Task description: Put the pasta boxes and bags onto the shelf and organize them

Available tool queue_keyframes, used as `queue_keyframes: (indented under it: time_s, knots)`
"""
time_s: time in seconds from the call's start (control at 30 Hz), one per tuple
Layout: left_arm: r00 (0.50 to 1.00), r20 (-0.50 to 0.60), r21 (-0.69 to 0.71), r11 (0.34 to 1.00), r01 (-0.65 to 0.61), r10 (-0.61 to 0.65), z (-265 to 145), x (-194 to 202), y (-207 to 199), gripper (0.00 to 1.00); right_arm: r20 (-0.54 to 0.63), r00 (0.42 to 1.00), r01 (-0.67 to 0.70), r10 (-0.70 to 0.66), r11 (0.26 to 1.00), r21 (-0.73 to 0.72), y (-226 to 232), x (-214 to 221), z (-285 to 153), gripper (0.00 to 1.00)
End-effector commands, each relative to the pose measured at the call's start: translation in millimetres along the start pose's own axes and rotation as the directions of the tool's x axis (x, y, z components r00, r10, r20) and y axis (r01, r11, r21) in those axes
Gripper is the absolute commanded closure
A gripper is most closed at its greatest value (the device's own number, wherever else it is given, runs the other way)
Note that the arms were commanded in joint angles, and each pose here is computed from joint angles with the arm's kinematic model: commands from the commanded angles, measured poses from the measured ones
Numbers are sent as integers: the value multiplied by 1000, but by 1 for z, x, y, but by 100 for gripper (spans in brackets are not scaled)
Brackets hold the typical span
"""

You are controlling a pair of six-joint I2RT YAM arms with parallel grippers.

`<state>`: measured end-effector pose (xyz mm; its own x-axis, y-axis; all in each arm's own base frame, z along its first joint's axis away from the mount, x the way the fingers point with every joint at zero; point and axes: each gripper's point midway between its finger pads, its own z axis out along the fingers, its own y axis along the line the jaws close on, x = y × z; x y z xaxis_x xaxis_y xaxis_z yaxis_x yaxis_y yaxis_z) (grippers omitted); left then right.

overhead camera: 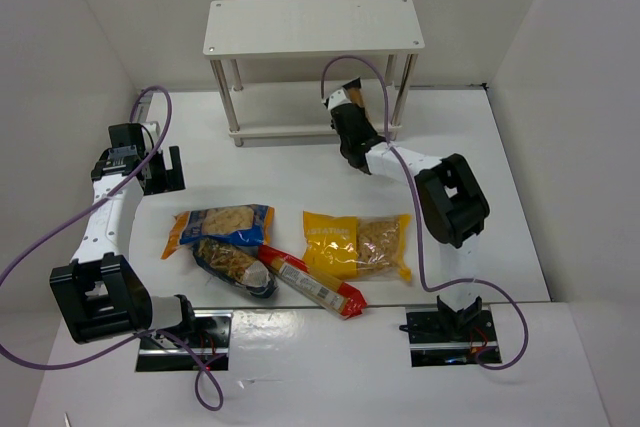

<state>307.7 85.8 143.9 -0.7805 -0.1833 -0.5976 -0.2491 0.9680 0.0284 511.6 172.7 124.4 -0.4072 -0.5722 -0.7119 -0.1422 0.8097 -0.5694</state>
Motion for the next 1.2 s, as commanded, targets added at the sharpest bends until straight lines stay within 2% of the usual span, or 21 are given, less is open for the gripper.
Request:
queue_keyframes:
  time_s: [0.0, 0.23, 0.27, 0.33, 0.4, 0.53, 0.67, 0.77, 0.93, 1.1, 1.17]
  knots:
    - [1000, 9, -7, 1000, -8, 8, 1, -2, 3, 0, 195, 966, -181, 166, 981, 62, -44, -69, -27, 100]
    - [1000, 9, -7, 1000, -8, 8, 1, -2, 3, 0, 214, 957, -209, 196, 977, 42, -53, -75, -34, 100]
    - [1000, 9, 2, 1000, -8, 8, 1, -2, 1, 0, 189, 962, -205, 198, 979, 19, -50, -71, -38, 100]
    - [1000, 20, 2, 1000, -8, 8, -2, -4, 1, 0, 233, 950, -192, 206, 978, -82, -42, -94, -71, 100]
    - [1000, 20, 11, 1000, -18, 17, -2, -4, 0, 0, 249, 952, -137, 177, 975, -173, -18, -97, -105, 100]
    - [999, 30, 20, 1000, -18, 17, -4, -5, -2, 0, 355, 914, -65, 195, 936, -345, -17, -131, -180, 100]
    - [999, 30, 32, 999, -18, 17, -4, -5, -4, 0, 412, 875, -47, 252, 893, -448, -50, -162, -238, 100]
    - [1000, 21, 32, 999, -18, 17, -2, -4, -4, 0, 451, 862, 24, 234, 868, -496, -58, -176, -263, 100]
    - [1000, 12, 33, 999, -18, 18, 1, -2, -4, 0, 508, 814, -21, 281, 889, -458, -96, -208, -282, 100]
    - [1000, 12, 24, 999, -27, 27, 1, -2, -2, 0, 499, 808, -111, 314, 912, -394, -128, -227, -255, 100]
    - [1000, 12, 33, 999, -27, 27, 1, -2, -3, 0, 521, 783, -153, 341, 917, -369, -159, -240, -249, 100]
